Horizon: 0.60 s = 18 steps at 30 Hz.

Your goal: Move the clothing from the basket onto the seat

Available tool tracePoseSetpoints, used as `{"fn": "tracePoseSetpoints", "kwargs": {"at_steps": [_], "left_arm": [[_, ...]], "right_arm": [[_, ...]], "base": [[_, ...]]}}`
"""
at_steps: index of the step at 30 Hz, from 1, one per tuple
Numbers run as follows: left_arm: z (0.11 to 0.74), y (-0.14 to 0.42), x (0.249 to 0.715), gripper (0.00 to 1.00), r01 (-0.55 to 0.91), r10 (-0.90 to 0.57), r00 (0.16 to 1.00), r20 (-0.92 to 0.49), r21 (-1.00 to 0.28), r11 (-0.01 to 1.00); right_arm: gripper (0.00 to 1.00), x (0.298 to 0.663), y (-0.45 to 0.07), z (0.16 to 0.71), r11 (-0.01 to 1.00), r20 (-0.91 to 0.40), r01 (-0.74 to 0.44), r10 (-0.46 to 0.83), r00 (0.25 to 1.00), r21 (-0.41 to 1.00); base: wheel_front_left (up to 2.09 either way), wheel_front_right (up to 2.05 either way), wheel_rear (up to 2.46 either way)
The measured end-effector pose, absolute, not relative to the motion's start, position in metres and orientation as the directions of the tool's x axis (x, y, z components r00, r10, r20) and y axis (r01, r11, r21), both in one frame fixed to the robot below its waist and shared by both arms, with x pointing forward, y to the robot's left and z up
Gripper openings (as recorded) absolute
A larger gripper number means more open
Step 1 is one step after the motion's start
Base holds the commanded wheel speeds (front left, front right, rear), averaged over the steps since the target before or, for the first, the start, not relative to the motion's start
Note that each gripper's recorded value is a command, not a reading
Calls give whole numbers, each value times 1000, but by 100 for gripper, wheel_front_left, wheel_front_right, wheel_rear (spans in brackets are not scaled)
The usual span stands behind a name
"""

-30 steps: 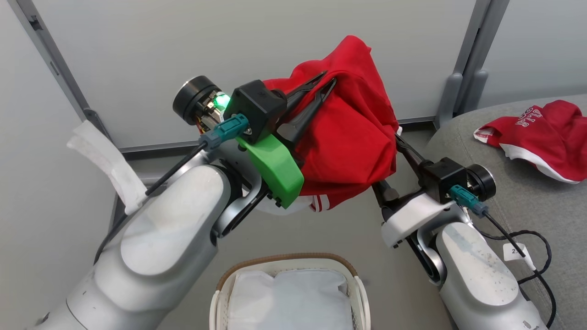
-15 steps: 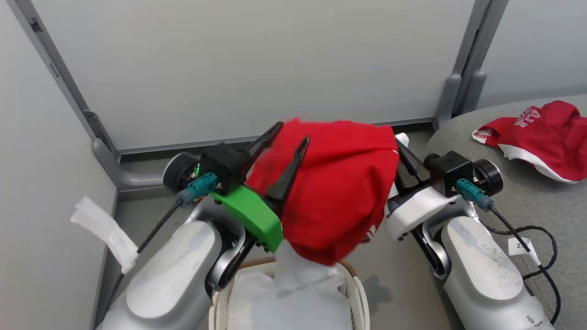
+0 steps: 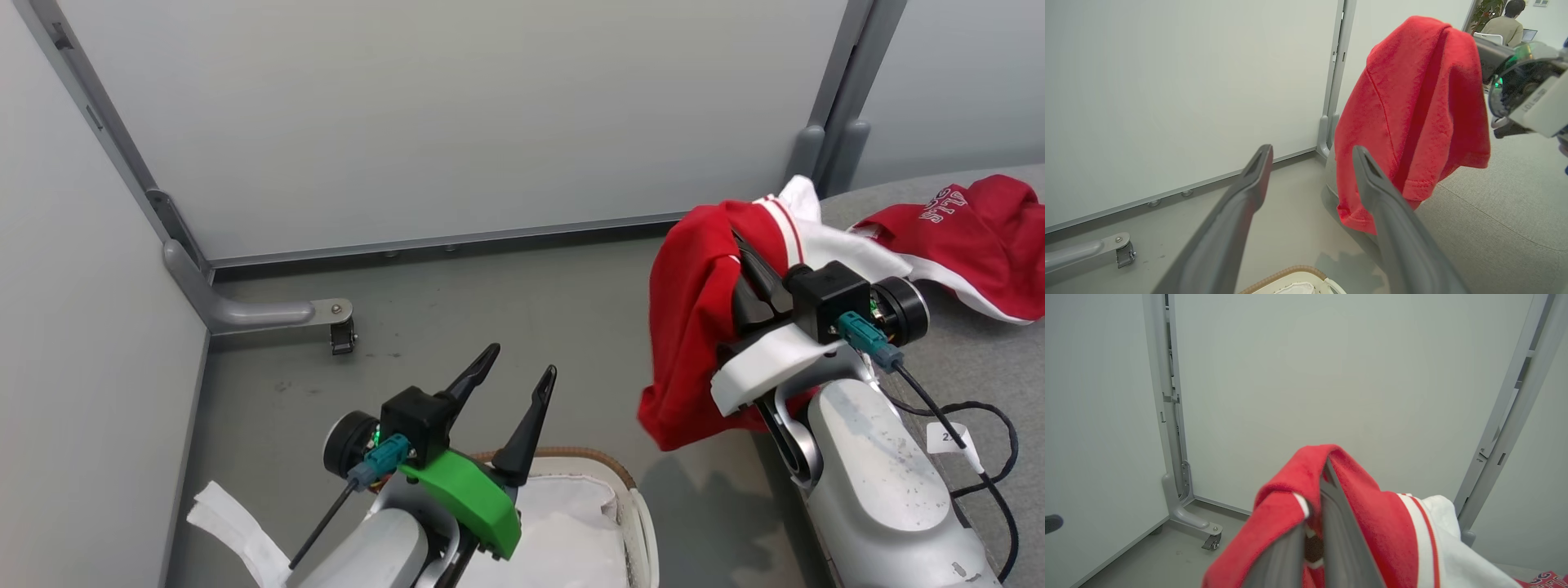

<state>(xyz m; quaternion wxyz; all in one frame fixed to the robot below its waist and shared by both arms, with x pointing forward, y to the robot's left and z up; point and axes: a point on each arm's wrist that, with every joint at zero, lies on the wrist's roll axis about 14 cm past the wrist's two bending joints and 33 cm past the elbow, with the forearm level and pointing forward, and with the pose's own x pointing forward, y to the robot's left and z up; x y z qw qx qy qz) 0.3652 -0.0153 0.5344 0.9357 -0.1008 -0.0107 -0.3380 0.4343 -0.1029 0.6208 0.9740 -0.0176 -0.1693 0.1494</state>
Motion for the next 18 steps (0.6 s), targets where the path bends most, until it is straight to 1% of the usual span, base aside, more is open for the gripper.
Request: {"fn": "tracePoseSetpoints", "kwargs": {"at_steps": [7, 15, 18], "left_arm": [[507, -15, 355, 100, 612, -622, 783, 24, -211, 762], [501, -14, 349, 100, 586, -601, 799, 22, -251, 770], [500, -17, 347, 100, 587, -601, 799, 24, -246, 771]], "right_arm": [[0, 434, -107, 617, 958, 319, -275, 286, 904, -80], [0, 434, -106, 613, 958, 311, -276, 285, 907, -73], [0, 433, -115, 610, 966, 307, -252, 259, 916, -61]], "base": [[0, 0, 0], [0, 0, 0], [0, 0, 0]]}}
